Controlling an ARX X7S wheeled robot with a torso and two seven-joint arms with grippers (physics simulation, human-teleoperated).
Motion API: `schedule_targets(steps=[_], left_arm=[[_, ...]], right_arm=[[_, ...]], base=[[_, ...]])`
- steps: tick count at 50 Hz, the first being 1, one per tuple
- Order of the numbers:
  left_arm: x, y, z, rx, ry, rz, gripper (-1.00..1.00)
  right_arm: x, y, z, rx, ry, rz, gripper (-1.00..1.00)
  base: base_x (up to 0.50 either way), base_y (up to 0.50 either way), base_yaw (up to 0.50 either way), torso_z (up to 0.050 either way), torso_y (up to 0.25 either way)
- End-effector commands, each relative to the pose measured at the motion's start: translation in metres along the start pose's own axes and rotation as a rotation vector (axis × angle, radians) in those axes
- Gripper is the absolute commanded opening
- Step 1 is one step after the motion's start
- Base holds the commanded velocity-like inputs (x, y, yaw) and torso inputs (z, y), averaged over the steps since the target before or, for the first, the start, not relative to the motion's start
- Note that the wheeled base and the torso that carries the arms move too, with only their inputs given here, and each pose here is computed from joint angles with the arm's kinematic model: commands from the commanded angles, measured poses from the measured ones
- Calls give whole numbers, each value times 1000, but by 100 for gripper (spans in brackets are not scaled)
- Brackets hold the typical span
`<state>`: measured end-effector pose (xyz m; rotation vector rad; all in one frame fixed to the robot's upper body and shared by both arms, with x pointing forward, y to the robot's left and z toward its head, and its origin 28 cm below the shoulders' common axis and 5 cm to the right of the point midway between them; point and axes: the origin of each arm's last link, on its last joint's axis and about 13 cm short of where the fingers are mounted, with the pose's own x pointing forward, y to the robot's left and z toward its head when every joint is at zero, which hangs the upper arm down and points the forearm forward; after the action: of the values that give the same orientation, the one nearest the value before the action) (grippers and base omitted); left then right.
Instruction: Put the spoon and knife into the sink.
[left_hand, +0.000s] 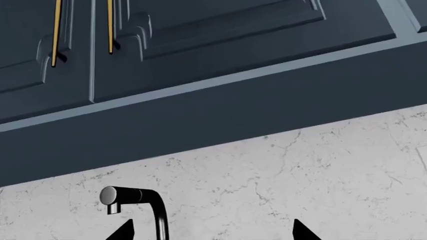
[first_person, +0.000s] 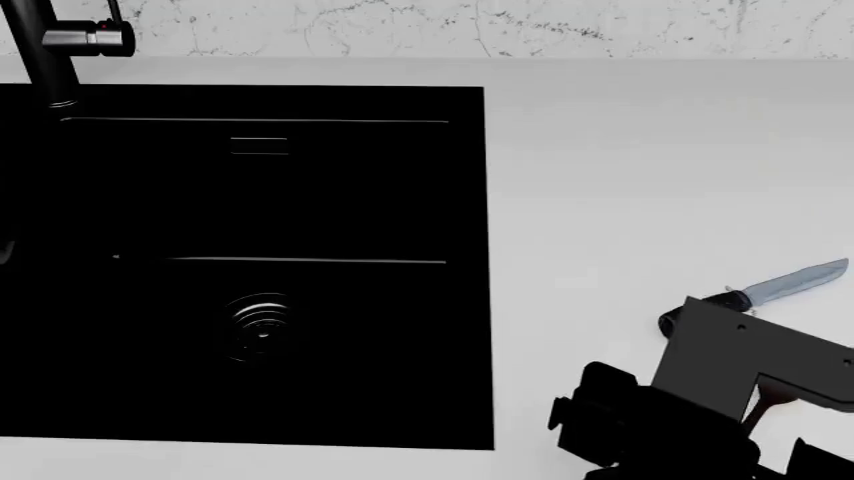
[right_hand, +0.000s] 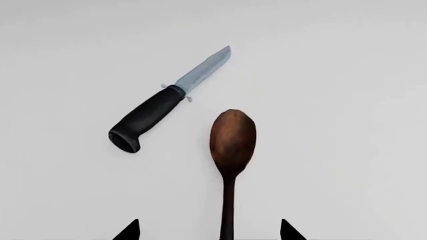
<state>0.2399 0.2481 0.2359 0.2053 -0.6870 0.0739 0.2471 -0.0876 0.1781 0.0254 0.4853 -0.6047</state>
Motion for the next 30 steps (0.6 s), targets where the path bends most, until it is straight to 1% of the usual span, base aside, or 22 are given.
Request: schedule_targets(steps=[1,18,30], left_arm=[[0,1,-3,-2,5,3,100],[-1,1,-7,-4,12,1,100],[-1,0,-8,-4,13,3,100]], right_arm=[[4,4,-3,-19,13,-7,100],[10,3,-8,-33,27,-29,100],[13,3,-12,-32,50,-21,100]], base=[[0,0,0,0,0],[0,0,0,0,0],[2,0,0,0,0]])
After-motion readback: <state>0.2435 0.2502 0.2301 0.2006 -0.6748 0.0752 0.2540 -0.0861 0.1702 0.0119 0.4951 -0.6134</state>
